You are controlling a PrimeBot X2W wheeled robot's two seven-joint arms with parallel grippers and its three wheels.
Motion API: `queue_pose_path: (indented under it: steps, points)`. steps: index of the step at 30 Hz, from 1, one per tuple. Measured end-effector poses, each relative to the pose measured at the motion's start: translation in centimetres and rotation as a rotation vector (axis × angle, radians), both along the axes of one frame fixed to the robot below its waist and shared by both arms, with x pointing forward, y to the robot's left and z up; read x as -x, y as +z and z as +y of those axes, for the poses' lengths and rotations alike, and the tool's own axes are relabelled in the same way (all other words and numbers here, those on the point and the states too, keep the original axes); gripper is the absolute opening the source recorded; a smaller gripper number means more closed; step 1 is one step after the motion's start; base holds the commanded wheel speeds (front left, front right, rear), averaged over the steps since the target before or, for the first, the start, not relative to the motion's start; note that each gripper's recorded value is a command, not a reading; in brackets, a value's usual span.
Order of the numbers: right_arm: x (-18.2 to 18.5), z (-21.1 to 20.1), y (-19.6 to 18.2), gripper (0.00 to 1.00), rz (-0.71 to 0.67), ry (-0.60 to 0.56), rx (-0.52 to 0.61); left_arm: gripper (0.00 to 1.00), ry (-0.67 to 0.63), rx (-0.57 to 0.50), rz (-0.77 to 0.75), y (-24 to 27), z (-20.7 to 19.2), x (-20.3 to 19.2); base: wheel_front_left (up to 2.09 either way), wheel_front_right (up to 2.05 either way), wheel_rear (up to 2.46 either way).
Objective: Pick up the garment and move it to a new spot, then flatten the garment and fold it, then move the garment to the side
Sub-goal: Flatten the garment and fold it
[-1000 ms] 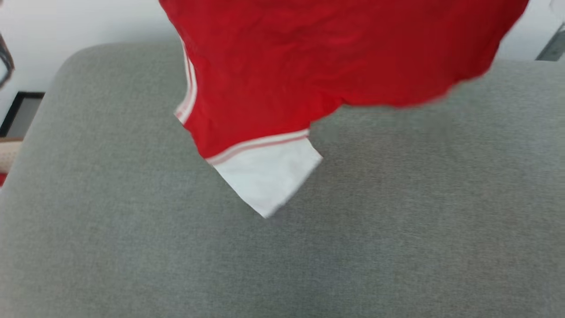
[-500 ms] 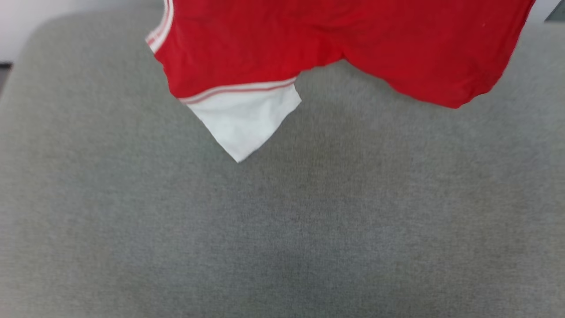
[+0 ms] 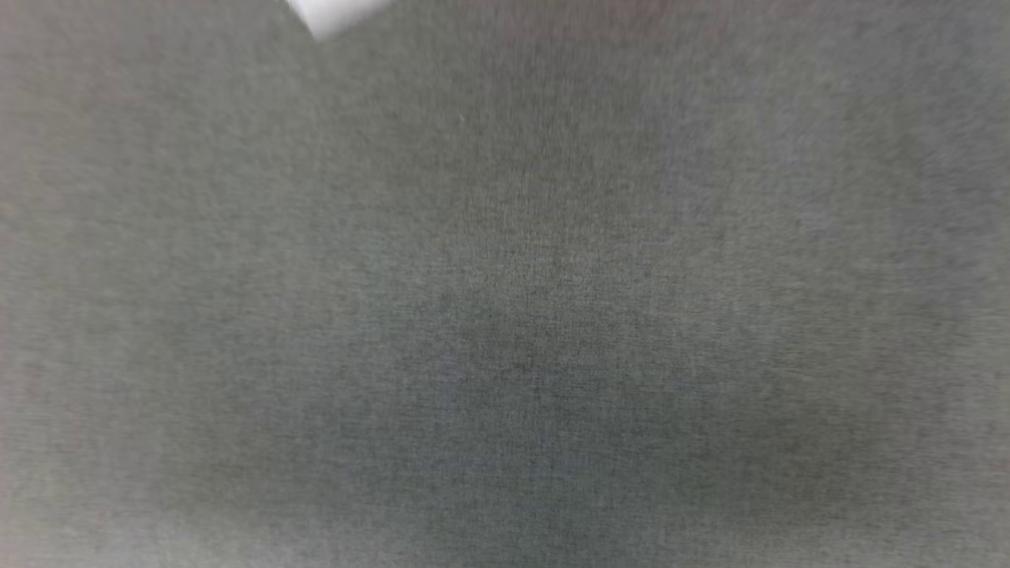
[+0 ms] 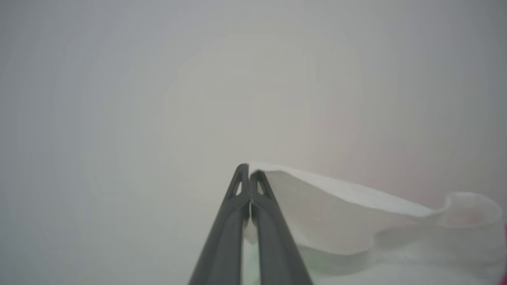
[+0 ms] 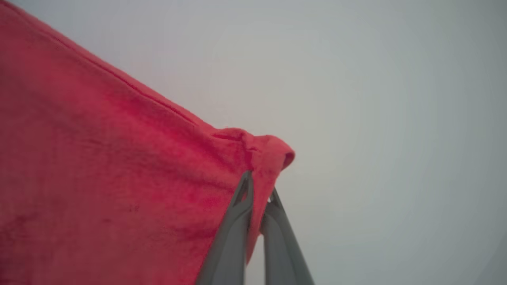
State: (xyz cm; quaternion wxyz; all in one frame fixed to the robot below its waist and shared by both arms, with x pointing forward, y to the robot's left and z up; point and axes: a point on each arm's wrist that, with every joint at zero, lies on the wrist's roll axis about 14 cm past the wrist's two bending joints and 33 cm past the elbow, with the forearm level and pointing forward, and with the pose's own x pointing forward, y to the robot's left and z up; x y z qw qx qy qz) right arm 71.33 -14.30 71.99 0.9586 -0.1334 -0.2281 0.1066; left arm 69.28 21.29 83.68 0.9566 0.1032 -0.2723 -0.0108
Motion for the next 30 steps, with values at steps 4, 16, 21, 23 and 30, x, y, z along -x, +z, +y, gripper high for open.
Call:
queue_pose_path:
  steps: [4, 16, 21, 23, 30]
  points:
    - [-2.0, 0.3, -4.2, 0.0, 0.009, -0.012, 0.057, 0.0, -0.052, -0.001, -0.052, -2.5, -1.0, -1.9, 0.0, 0.0, 0.0]
    - [0.3, 1.5, -22.5, 0.0, 0.446, 0.049, 0.06, 0.0, -0.035, -0.095, 0.537, -24.8, 1.9, -2.0, 0.0, 0.0, 0.0]
    - [3.8, 0.9, -23.6, 0.0, 0.566, 0.066, 0.026, 0.0, -0.022, -0.138, 0.767, -29.9, 3.2, 2.7, 0.0, 0.0, 0.0]
    - [5.3, 0.3, -23.3, 0.0, 0.593, 0.072, 0.014, 0.0, -0.03, -0.135, 0.841, -31.0, 3.4, 4.6, 0.0, 0.0, 0.0]
    - [11.1, -1.5, -22.3, 0.0, 0.69, 0.106, -0.03, 0.0, -0.065, -0.152, 1.082, -34.0, 3.5, 13.3, 0.0, 0.0, 0.0]
